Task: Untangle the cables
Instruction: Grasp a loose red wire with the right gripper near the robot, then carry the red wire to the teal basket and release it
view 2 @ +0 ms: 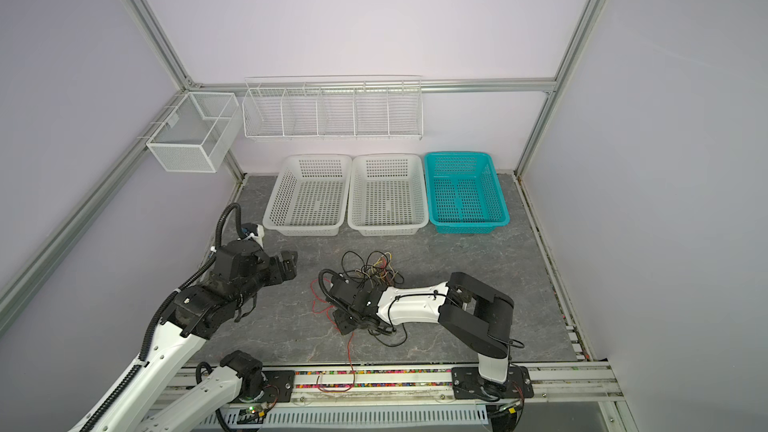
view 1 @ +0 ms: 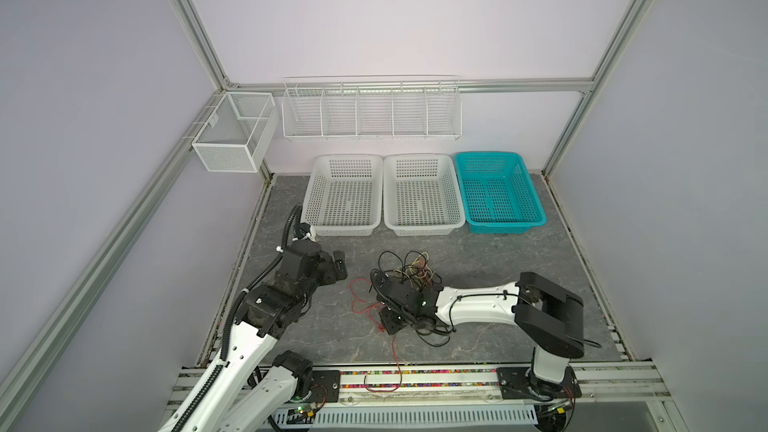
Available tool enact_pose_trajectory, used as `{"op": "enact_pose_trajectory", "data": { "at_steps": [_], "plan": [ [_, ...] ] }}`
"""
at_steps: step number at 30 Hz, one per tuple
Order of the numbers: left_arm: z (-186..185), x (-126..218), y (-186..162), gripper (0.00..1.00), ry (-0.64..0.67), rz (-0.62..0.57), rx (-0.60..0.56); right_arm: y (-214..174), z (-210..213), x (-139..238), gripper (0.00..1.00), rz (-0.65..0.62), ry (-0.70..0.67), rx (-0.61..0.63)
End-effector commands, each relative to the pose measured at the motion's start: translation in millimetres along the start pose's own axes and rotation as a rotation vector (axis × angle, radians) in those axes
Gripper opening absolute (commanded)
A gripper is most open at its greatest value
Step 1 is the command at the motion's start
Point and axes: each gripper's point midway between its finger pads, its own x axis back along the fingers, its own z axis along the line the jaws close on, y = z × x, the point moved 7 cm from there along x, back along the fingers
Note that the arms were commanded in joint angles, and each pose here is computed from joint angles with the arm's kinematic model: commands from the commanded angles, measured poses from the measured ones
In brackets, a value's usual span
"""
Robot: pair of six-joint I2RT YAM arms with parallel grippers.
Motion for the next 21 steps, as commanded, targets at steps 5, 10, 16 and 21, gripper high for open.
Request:
{"op": "enact_pose_trajectory", "data": {
  "at_steps": [5,10,16,21],
  "plan": [
    [0.6,-3.0,-3.4,0.99,-0.005,0.012,-0.017,7.6,-1.6,27.8,0.09,-0.068,-0.001,0.04],
    [-0.3,-3.0,-3.5,0.99,-0.013,0.015,-0.022,13.3,0.2,50.9,0.07,-0.115,0.011,0.072],
    [-7.3,-2.3,-4.8,1.0,-0.079,0.033,-0.039,21.5,1.6,90.2,0.07,-0.196,0.034,0.111],
    [-7.9,-1.9,-4.7,0.99,-0.084,0.034,-0.042,33.2,-14.8,144.2,0.07,-0.312,0.012,0.088]
  ]
}}
